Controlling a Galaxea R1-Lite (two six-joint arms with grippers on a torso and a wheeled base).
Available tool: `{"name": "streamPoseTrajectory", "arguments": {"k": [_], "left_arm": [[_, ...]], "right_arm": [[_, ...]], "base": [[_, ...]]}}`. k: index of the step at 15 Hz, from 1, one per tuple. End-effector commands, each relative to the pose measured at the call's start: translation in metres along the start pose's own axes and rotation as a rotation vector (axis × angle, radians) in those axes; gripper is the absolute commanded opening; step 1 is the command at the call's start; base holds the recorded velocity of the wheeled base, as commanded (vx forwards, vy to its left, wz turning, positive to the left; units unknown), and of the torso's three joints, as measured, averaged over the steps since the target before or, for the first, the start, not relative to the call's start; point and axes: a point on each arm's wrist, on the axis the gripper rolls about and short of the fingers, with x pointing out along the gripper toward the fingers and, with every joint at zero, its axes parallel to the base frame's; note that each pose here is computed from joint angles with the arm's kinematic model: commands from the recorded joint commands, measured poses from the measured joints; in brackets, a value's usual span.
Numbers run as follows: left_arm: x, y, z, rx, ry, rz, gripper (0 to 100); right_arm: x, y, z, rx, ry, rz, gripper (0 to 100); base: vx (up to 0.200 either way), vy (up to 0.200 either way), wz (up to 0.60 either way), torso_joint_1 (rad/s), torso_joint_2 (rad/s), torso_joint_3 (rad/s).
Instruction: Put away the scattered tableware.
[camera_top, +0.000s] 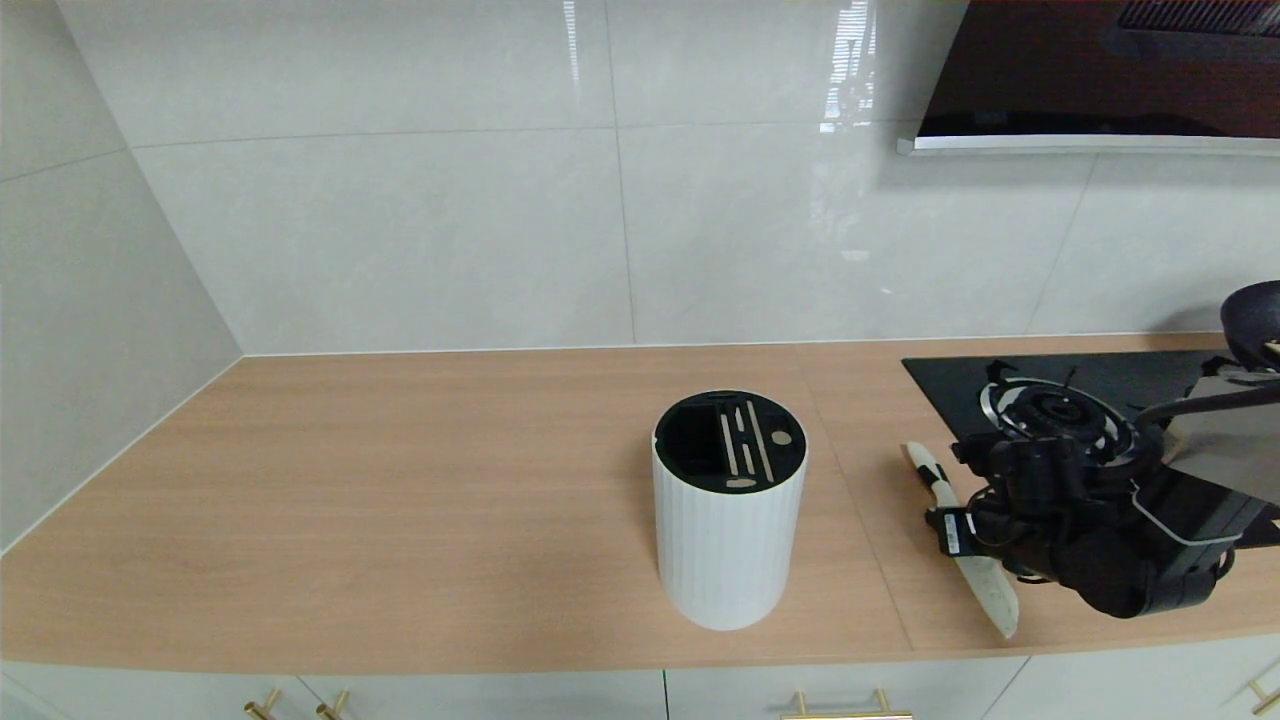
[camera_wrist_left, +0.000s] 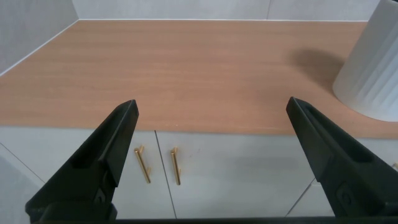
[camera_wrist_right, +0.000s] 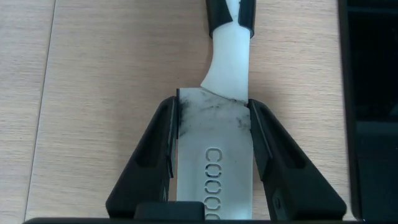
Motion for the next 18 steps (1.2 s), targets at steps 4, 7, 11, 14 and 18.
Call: {"name": "streamPoseTrajectory", "arguments": {"k": [4, 7, 11, 14, 18], "left_arm": [[0.0, 0.0, 0.0, -0.001, 0.001, 0.001, 100], [0.0, 0.0, 0.0, 0.006, 0.001, 0.001, 100], [0.0, 0.0, 0.0, 0.001, 0.001, 0.001, 100], [0.0, 0.0, 0.003, 0.047, -0.004, -0.019, 100], [0.022, -0.007, 0.12, 0.117, 0.037, -0.205, 100]], "right_arm": [[-0.001, 0.0, 0.001, 0.0, -0.001, -0.014, 0], [-0.018, -0.002, 0.019, 0.027, -0.079, -0.016, 0], [-0.058, -0.006, 0.051, 0.039, -0.204, -0.014, 0], [-0.109, -0.006, 0.08, 0.044, -0.3, -0.001, 0], [-0.172, 0.029, 0.112, 0.012, -0.461, 0.131, 0]], "base": [[0.0, 0.0, 0.0, 0.0, 0.0, 0.0], [0.0, 0.0, 0.0, 0.0, 0.0, 0.0], [0.0, 0.0, 0.0, 0.0, 0.0, 0.0], [0.0, 0.0, 0.0, 0.0, 0.0, 0.0], [0.0, 0.0, 0.0, 0.0, 0.0, 0.0]]}}
